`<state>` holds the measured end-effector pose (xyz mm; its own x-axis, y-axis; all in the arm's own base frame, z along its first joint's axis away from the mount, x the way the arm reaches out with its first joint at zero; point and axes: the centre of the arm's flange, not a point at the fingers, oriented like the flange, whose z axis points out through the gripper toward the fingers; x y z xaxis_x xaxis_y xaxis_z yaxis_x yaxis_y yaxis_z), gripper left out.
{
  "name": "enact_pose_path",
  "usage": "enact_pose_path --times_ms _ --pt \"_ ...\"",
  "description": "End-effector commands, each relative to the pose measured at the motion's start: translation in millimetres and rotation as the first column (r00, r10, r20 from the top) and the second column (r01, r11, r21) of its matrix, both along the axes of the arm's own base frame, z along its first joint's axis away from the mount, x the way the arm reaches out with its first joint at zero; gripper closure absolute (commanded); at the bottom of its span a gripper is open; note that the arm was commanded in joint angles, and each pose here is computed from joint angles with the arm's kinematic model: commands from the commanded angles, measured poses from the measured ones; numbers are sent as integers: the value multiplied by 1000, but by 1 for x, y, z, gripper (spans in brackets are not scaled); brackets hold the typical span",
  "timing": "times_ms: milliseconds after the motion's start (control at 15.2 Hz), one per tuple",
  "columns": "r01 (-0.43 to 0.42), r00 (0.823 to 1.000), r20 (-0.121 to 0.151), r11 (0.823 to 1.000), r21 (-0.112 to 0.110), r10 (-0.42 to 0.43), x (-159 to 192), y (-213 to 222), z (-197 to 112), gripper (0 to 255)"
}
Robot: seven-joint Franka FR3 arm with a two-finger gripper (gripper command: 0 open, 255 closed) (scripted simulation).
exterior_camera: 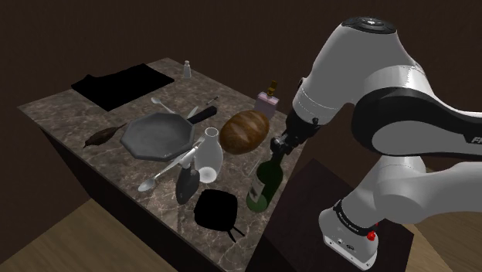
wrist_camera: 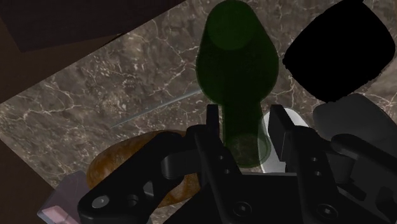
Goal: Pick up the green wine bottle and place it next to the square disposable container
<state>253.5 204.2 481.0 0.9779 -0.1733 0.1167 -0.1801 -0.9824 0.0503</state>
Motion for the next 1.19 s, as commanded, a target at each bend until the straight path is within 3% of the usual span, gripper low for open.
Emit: enact_pose_path --times_ms 0,396,462,792,1056,1122 --pt "0 1000 1 1000 0 0 1 0 -5 255" --pt "0 1000 1 1000 0 0 1 0 -5 255" --pt "0 1000 1 1000 0 0 1 0 -5 0" --pt "0 1000 1 1000 0 0 1 0 -5 0" --pt "0 1000 1 1000 0 0 -5 3 44 0" --pt "0 1000 1 1000 0 0 -5 3 44 0"
